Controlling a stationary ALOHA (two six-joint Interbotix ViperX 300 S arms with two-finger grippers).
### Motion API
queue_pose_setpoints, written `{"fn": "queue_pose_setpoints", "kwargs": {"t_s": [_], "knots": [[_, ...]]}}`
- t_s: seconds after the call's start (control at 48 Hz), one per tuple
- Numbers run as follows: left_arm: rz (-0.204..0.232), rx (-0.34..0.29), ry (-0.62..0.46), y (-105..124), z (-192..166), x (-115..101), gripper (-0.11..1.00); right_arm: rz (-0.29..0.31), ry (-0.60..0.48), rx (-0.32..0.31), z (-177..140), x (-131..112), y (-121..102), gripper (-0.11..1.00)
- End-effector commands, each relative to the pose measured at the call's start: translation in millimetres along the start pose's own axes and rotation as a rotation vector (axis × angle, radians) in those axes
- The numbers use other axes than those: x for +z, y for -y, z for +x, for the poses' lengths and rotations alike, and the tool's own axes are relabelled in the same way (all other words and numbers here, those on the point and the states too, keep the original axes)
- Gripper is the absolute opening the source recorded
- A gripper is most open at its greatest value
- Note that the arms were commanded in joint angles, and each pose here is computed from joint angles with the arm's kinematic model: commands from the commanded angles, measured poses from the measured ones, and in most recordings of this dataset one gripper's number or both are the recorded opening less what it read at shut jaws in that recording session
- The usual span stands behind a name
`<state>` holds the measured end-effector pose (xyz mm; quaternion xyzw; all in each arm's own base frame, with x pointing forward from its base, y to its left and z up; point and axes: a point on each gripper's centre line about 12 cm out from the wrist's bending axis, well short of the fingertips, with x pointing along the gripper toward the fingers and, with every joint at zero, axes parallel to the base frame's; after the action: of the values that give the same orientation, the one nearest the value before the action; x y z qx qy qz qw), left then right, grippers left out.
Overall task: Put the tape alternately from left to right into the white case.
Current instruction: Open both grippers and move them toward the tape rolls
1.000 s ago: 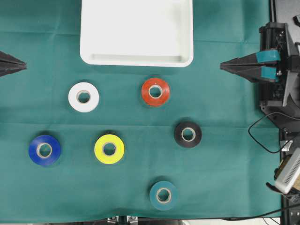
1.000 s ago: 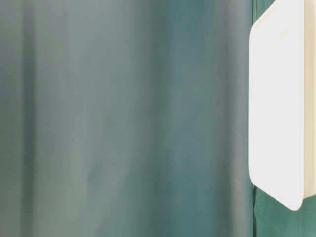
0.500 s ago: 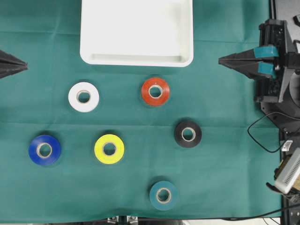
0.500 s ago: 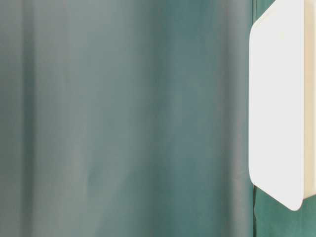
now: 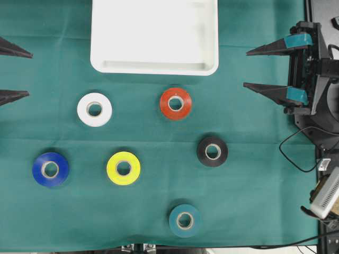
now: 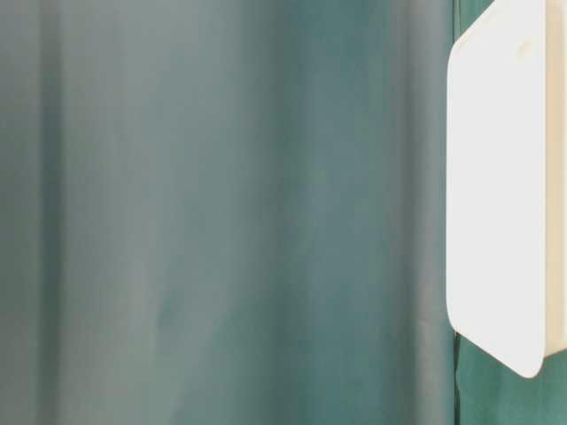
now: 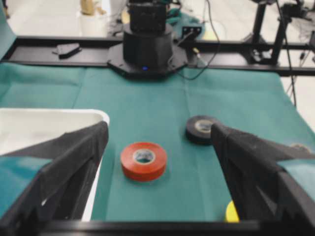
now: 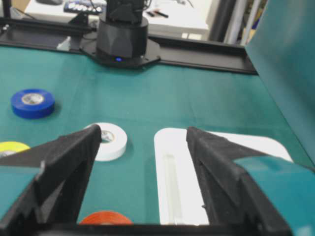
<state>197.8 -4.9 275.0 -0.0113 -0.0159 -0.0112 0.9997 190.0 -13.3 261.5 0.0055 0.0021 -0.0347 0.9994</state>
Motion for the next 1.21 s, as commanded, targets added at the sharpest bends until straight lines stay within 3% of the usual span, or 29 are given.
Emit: {"fn": "queue_pose_setpoints", "kwargs": {"t_s": [0.0,0.292,1.188], "knots": [[-0.005,-0.003,-0.002,0.7,4.8,3.7,0.74,0.009,0.008,-0.001,3.8,8.0,0.2,0.76],[-0.009,0.000,-0.112,0.8,27.3,-5.9,0.74,0.061,-0.086,-0.005,17.2,5.1,0.3,0.76],[-0.046,0.055,-0.374,-11.7,76.2,-27.8,0.74,0.052,-0.281,-0.012,59.7,-10.6,0.5,0.78]]}}
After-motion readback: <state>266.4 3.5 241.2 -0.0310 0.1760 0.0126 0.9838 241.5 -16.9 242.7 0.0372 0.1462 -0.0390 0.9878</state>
